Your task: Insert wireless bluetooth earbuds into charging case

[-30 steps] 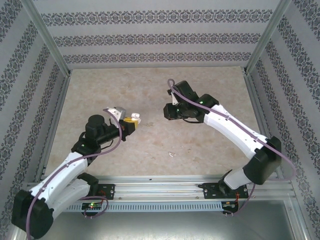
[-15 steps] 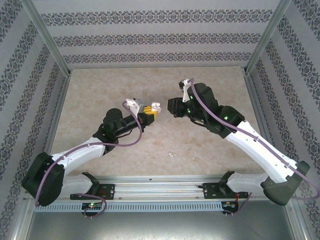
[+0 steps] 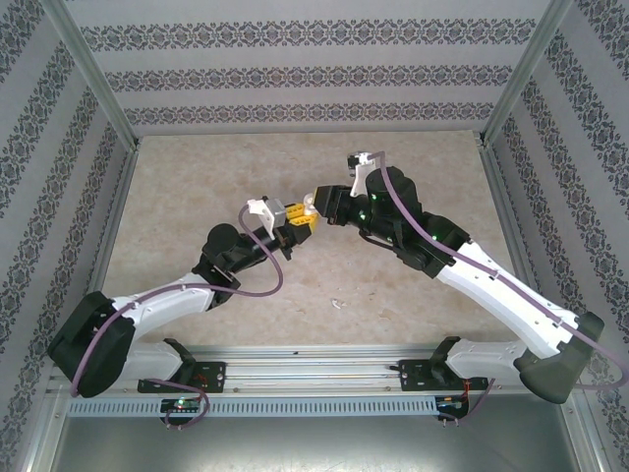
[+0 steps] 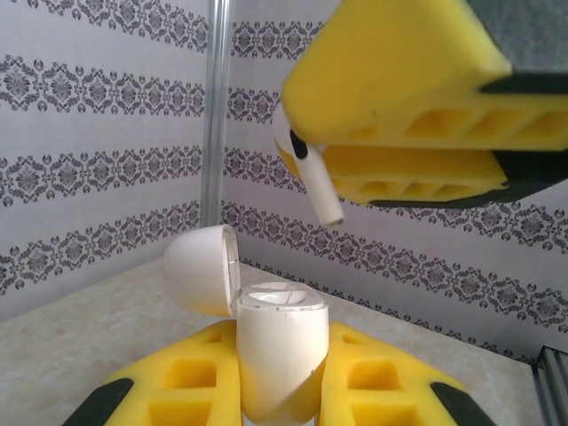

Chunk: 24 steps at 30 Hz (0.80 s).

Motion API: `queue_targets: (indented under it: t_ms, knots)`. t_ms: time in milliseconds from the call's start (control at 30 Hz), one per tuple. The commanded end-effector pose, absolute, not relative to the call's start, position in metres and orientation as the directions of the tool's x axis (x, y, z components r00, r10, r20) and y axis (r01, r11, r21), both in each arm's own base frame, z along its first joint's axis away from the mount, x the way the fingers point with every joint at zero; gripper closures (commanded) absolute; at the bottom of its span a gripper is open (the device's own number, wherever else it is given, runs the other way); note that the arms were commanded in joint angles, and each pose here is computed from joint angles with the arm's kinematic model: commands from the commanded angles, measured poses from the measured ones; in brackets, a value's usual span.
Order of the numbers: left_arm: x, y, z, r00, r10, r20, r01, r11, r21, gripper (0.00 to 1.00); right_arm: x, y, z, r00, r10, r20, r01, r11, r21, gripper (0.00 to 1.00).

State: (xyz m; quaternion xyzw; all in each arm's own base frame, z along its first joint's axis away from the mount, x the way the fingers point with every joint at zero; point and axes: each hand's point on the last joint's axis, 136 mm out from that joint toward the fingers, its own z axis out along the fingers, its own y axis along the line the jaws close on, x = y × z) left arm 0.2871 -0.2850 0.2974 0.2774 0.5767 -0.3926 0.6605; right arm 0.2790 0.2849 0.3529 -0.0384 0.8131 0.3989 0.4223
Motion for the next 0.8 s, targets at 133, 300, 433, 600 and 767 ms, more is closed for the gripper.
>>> queue_targets:
  t_ms: [133, 300, 433, 600, 767]
  knots:
    - [0.272, -0.275, 0.329, 0.138, -0.275, -0.951, 0.838, 0.544, -0.036, 1.0, 0.28, 0.296, 0.363, -0.644, 0.348, -0.681, -0.402, 0.603, 0.689, 0.79]
    - [0.272, -0.271, 0.337, 0.149, -0.306, -0.94, 0.83, 0.556, -0.049, 1.0, 0.279, 0.294, 0.356, -0.641, 0.36, -0.678, -0.388, 0.61, 0.691, 0.8]
    - [0.271, -0.269, 0.339, 0.158, -0.319, -0.934, 0.83, 0.556, -0.05, 1.0, 0.28, 0.295, 0.353, -0.642, 0.367, -0.674, -0.381, 0.609, 0.695, 0.8]
    - [0.272, -0.267, 0.337, 0.16, -0.322, -0.933, 0.824, 0.564, -0.054, 1.0, 0.278, 0.301, 0.353, -0.65, 0.372, -0.663, -0.381, 0.595, 0.708, 0.8]
    - [0.272, -0.267, 0.338, 0.162, -0.325, -0.932, 0.821, 0.568, -0.055, 1.0, 0.276, 0.304, 0.354, -0.65, 0.376, -0.661, -0.387, 0.585, 0.713, 0.8]
